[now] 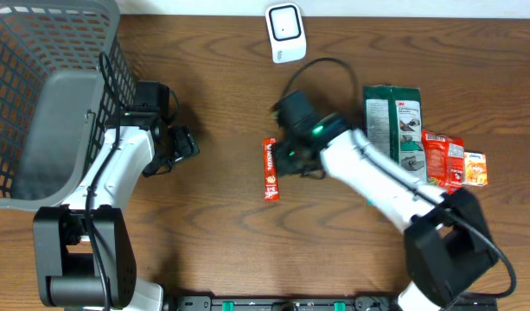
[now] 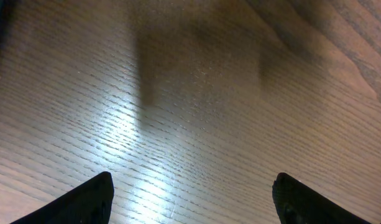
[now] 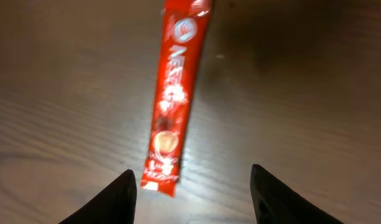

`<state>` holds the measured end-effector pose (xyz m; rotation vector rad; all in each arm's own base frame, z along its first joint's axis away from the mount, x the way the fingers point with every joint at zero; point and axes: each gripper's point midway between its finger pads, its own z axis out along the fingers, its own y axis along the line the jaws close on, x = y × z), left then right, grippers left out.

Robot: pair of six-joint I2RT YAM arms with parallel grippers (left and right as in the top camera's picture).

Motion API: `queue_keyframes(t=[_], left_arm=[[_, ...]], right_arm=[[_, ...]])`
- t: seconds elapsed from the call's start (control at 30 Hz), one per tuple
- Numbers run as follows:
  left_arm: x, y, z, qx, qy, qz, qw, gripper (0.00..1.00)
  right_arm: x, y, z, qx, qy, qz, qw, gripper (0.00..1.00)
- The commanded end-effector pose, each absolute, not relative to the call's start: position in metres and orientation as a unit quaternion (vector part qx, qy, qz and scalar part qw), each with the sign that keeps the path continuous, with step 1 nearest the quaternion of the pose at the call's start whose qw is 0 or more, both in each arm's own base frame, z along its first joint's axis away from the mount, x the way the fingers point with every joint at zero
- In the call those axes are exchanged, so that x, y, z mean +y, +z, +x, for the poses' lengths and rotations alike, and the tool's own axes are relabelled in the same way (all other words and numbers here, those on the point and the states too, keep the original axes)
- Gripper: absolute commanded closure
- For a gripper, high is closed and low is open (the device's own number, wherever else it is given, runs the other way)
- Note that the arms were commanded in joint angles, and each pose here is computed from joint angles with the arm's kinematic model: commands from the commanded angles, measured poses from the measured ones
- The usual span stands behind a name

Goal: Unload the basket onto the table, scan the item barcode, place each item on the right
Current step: 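Move the right gripper left over the red Nescafé stick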

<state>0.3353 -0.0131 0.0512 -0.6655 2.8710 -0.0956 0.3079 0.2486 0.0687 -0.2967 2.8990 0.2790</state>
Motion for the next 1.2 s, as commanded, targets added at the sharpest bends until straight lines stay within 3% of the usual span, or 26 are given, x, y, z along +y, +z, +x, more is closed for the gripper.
queue_keyframes(t=[0.0,0.27,0.43,0.6,0.83,1.03,1.1,1.17], left_arm=[[-0.008,0.05,0.334,0.967,-0.023,-0.234,0.095,0.17],[-0.008,0.05,0.334,0.967,-0.023,-0.234,0.095,0.17],[-0.008,0.05,0.334,0.967,-0.023,-0.234,0.095,0.17],[-0.008,0.05,0.334,0.967,-0.023,-0.234,0.095,0.17],[-0.008,0.05,0.334,0.967,-0.023,-0.234,0.095,0.17],[-0.008,0.05,0.334,0.967,-0.024,-0.234,0.095,0.17],[-0.008,0.05,0.334,0.967,-0.023,-0.234,0.095,0.17],[-0.008,0.05,0.334,0.967,-0.023,-0.234,0.095,0.17]], right_arm=[[0.242,0.061,0.312,0.982,-0.015,-0.063,0.175,0.46],[0.274,0.034,0.292,0.983,-0.011,-0.079,0.164,0.61],[0.282,0.016,0.284,0.984,-0.019,-0.095,0.152,0.64],[0.282,0.01,0.28,0.984,-0.025,-0.1,0.145,0.81],[0.275,0.004,0.275,0.985,-0.032,-0.094,0.138,0.76],[0.275,-0.008,0.275,0.985,-0.023,-0.092,0.147,0.78],[0.274,-0.008,0.274,0.985,-0.024,-0.092,0.146,0.84],[0.272,-0.008,0.274,0.985,-0.027,-0.092,0.144,0.99]])
